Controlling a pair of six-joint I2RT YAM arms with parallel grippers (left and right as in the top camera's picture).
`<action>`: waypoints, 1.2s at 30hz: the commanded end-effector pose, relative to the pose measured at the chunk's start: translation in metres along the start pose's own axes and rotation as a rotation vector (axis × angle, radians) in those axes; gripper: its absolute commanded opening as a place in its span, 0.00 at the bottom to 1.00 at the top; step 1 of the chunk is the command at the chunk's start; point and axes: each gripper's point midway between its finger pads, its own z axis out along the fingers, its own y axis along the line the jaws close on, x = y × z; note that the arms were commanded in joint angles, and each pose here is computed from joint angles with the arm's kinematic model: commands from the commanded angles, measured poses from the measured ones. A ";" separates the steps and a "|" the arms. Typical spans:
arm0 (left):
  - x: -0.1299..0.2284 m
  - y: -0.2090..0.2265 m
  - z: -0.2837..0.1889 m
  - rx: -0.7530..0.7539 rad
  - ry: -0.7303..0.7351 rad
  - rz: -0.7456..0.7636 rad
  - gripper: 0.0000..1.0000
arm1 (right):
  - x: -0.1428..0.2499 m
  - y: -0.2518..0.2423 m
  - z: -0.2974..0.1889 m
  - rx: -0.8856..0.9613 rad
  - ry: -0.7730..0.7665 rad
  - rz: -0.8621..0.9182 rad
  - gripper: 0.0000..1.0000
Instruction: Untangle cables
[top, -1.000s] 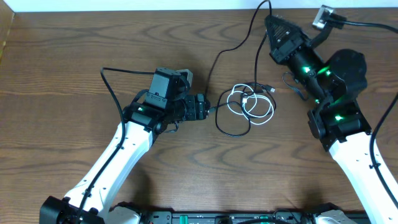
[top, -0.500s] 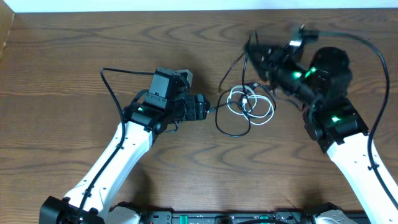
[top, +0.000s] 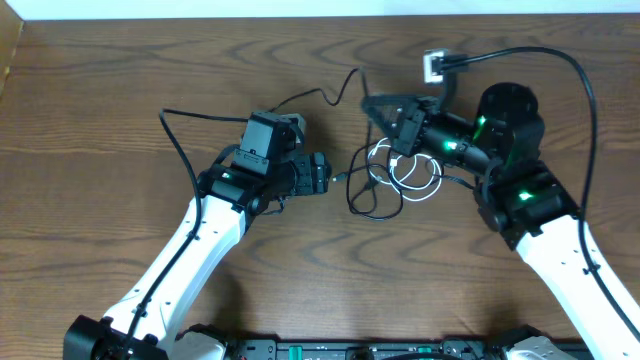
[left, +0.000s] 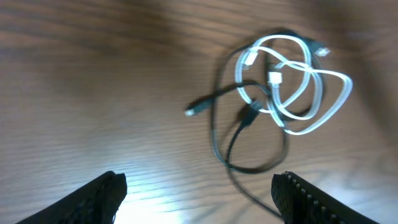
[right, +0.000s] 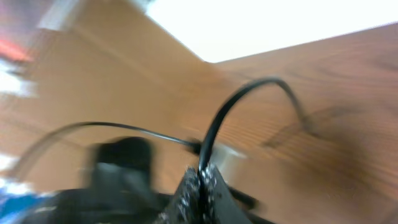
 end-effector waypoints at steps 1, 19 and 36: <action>-0.001 0.031 -0.002 -0.173 -0.023 -0.001 0.79 | -0.030 -0.079 -0.025 0.387 -0.106 -0.266 0.01; 0.010 0.044 -0.005 -0.241 0.013 -0.006 0.79 | -0.157 -0.234 -0.281 1.063 -0.452 -0.052 0.01; 0.011 0.044 -0.005 -0.239 0.018 -0.007 0.79 | -0.144 -0.289 -0.243 0.879 -0.274 -0.071 0.01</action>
